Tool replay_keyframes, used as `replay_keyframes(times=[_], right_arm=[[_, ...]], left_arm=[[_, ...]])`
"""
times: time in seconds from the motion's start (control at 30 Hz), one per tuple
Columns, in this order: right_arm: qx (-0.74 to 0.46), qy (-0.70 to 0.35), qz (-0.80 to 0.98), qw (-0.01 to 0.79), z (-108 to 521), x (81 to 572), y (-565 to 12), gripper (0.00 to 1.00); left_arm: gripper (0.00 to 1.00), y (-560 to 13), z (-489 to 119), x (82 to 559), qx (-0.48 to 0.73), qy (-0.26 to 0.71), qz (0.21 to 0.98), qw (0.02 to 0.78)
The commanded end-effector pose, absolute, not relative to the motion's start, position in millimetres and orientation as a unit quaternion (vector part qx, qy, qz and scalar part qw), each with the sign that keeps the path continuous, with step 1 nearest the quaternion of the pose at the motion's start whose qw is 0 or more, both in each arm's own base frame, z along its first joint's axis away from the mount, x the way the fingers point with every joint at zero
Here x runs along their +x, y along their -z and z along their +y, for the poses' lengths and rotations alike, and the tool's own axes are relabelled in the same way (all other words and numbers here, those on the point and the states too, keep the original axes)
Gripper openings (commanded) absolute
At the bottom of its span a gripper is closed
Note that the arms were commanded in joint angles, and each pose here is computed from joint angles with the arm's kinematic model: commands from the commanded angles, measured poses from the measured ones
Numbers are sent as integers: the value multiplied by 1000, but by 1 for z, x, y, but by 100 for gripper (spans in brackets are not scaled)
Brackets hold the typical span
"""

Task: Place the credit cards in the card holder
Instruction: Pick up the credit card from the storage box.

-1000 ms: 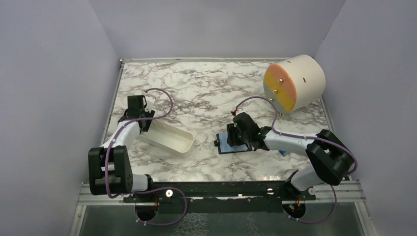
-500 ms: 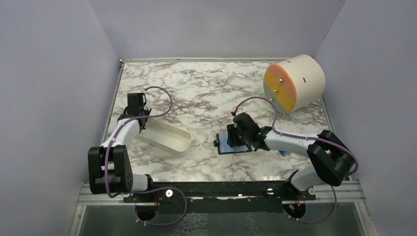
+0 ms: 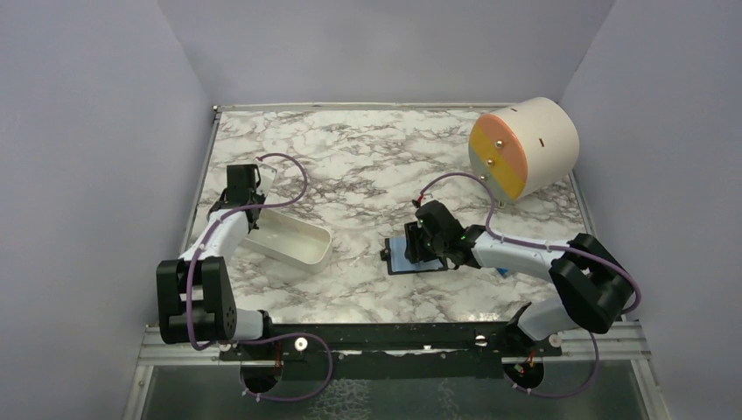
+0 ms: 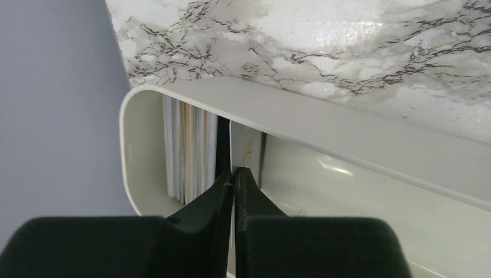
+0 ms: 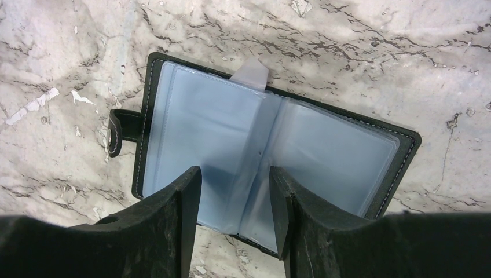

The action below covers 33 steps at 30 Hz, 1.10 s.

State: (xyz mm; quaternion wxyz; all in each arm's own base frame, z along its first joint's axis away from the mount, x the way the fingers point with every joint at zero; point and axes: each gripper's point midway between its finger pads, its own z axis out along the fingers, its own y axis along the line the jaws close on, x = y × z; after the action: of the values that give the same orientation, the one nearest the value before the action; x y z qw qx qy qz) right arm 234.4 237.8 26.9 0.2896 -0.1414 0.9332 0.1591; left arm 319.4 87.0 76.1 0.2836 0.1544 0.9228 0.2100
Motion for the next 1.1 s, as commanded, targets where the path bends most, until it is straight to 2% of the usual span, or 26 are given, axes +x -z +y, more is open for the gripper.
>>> replay_keyframes(times=[0.0,0.27,0.43,0.53,0.7,0.83,1.07], right_arm=[[-149,-172,928,294,243,232,-40,47],[-153,-185,924,297,246,231,-52,47],[-156,-186,924,294,246,229,-53,47],[-155,-175,928,292,243,230,-52,47],[-152,-156,928,301,237,235,-61,47],[-152,-159,927,303,238,236,-66,47],[-151,-212,919,295,257,231,-83,47]], left_arm=[[1,-96,78,325,146,-191,920,310],[0,-133,56,326,108,-134,909,380],[0,-158,52,327,23,-111,900,421],[0,-167,57,323,-43,-111,899,422],[0,-183,38,321,-60,-55,902,423],[0,-183,47,317,-68,-79,899,426],[0,-188,11,316,-55,19,897,438]])
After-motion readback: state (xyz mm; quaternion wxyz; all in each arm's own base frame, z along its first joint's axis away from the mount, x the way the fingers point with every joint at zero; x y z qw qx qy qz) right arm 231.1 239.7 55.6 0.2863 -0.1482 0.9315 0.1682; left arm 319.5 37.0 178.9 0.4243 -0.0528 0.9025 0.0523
